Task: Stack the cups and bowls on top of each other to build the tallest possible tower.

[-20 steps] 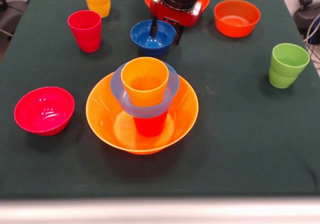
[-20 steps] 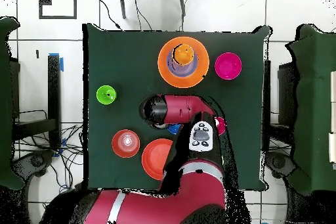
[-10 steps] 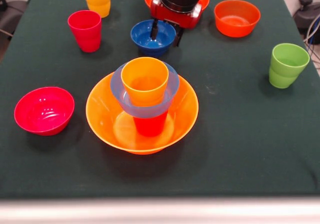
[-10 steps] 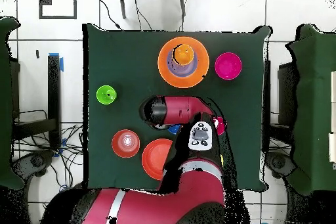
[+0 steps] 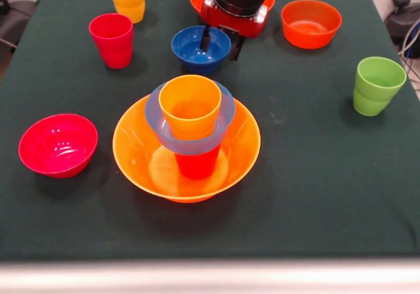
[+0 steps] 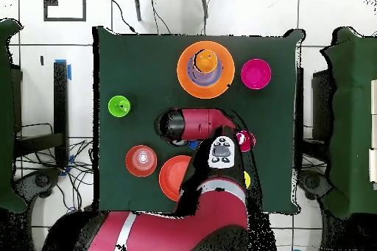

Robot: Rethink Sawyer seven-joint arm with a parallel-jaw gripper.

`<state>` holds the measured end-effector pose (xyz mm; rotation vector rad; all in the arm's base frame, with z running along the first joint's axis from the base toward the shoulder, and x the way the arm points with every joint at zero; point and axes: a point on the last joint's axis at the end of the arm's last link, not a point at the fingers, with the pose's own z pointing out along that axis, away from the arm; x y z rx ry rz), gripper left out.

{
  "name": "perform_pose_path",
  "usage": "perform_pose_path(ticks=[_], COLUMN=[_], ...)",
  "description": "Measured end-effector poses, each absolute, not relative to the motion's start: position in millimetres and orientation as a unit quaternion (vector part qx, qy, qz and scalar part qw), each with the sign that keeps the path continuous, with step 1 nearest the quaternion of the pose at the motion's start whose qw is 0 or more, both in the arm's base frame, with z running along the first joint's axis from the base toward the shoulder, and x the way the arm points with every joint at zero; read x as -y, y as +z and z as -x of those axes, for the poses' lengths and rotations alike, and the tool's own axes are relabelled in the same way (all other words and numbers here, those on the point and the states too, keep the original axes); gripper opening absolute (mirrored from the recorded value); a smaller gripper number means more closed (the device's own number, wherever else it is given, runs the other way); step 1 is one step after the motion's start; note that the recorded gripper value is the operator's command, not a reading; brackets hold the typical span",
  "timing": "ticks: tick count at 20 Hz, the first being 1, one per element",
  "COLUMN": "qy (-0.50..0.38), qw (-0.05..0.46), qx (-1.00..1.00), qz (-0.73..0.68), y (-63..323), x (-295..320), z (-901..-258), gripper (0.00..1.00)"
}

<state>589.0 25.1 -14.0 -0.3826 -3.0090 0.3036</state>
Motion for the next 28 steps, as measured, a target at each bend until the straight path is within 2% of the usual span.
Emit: perform_pose_path(ticks=[24,25,28], qy=[0.106,0.105,0.105], qw=[0.078,0.075,0.072], qx=[0.984,0.984,0.985], qz=[0.121,0.12,0.12], y=[-49,-51,-54], x=[-24,-24,-24], z=[-564,-563,-563], gripper=[1.0,0.0,0.0])
